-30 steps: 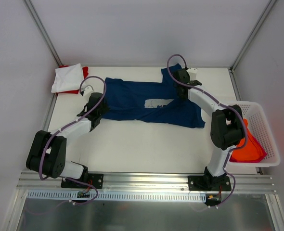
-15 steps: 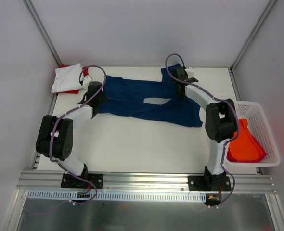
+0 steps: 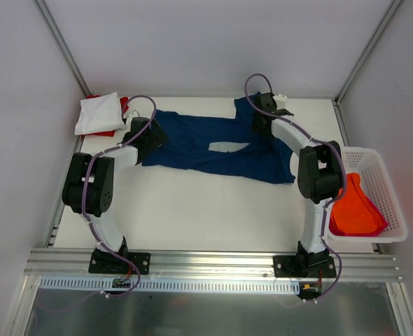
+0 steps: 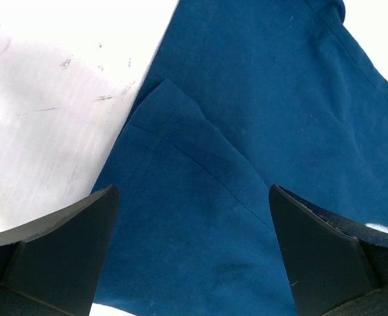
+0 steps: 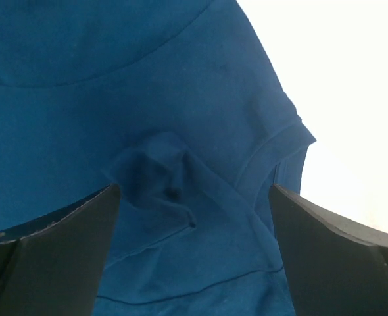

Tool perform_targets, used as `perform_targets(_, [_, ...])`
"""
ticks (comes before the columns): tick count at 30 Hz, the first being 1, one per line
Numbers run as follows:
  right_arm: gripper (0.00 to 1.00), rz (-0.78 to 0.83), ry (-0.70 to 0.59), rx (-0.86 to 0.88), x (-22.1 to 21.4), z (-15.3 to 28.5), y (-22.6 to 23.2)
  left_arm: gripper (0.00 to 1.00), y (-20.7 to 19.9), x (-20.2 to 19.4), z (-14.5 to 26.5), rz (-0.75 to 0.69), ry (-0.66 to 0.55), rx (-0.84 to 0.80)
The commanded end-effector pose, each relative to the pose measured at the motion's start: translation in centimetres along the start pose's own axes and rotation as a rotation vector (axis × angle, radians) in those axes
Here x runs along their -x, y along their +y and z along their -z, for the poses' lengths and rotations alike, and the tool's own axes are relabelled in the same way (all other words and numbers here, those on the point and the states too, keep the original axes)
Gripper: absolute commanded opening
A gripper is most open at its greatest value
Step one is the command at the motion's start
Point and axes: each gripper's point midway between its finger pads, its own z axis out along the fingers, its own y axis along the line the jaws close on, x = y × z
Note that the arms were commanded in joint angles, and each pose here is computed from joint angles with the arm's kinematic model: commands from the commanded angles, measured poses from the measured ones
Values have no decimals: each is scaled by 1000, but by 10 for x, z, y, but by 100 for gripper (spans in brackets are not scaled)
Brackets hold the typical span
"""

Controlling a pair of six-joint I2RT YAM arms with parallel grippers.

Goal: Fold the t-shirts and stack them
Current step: Fold the tshirt

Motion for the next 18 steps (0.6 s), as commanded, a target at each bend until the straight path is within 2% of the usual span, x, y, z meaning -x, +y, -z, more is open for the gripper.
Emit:
perform_targets(1, [99, -10, -46, -19, 30, 5, -7, 99, -19, 20, 7, 12, -30, -58])
perform_targets(8, [99, -43, -106, -11, 70, 39, -18, 99, -29, 43, 35, -19, -88, -95])
perform_targets(12, [100, -39, -175, 4, 99, 65, -28, 99, -39, 72, 56, -70, -154, -108])
perform_targets(15, [99, -59, -188, 91, 125, 64, -25, 99, -49, 93, 57, -130, -174, -121])
perform_targets(16, [100, -66, -142, 224, 124, 63, -6, 99, -52, 107, 58, -132, -187, -129])
perform_targets(18, [100, -158, -81, 319, 138, 45, -3, 99, -54, 108, 55, -117, -163, -160])
